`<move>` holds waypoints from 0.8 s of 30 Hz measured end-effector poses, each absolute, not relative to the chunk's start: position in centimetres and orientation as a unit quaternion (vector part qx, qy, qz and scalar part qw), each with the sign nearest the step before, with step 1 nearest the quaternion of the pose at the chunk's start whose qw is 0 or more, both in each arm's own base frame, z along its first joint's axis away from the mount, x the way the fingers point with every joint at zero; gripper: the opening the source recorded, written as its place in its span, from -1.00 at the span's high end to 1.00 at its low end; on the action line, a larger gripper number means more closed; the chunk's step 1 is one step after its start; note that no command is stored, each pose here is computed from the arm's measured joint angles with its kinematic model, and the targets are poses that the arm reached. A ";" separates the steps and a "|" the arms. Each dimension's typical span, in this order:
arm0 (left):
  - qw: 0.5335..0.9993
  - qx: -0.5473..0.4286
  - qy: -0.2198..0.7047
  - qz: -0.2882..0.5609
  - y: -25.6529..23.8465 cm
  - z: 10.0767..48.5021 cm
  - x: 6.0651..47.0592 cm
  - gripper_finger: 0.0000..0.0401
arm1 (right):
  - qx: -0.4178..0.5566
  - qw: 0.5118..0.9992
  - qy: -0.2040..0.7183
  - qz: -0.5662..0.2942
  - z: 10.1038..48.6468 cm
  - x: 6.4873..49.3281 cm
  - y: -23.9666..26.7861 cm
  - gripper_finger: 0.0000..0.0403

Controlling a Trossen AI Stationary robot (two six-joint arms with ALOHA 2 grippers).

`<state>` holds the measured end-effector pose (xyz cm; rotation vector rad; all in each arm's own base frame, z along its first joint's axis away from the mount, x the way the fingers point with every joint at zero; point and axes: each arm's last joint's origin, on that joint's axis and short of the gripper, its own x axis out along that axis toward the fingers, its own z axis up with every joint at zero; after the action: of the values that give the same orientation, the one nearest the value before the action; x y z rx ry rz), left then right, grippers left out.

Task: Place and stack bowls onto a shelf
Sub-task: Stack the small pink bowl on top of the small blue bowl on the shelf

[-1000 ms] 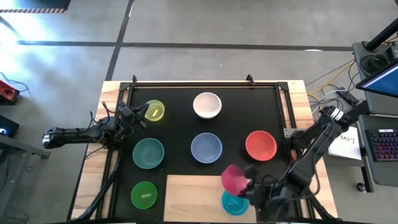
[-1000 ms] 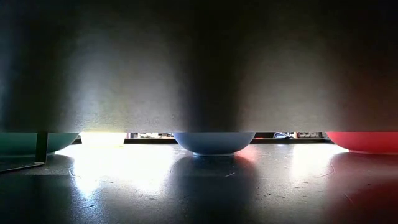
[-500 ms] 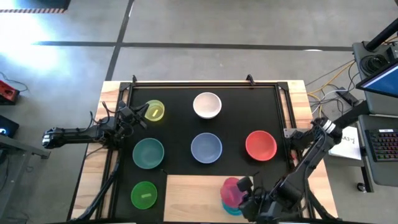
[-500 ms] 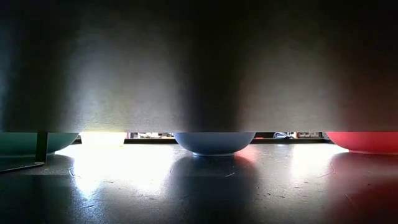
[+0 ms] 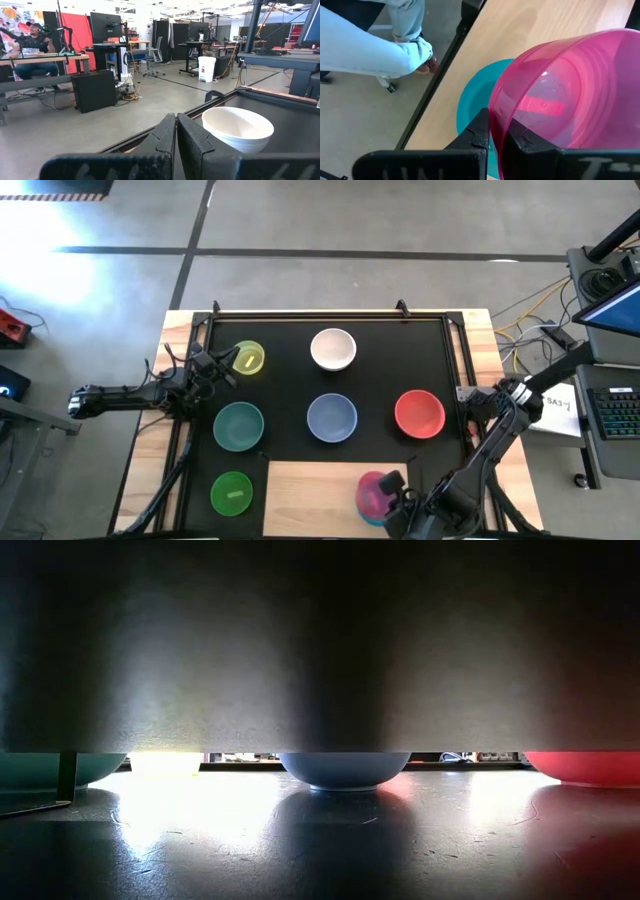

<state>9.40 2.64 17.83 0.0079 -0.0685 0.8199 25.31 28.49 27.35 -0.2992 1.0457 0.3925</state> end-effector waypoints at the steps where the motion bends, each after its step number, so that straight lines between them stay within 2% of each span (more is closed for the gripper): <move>1: 0.917 0.004 -0.034 0.398 2.6 17.8 9.4 1.00 | -0.139 0.837 0.497 0.182 27.4 25.3 28.4 0.94; 24: 0.917 0.004 -0.034 0.399 2.6 17.8 9.4 1.00 | -0.113 0.818 0.531 0.190 27.2 25.0 28.1 0.94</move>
<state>9.39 2.64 17.84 0.0077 -0.0692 0.8200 24.99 28.15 27.21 -0.2412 1.1325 0.4054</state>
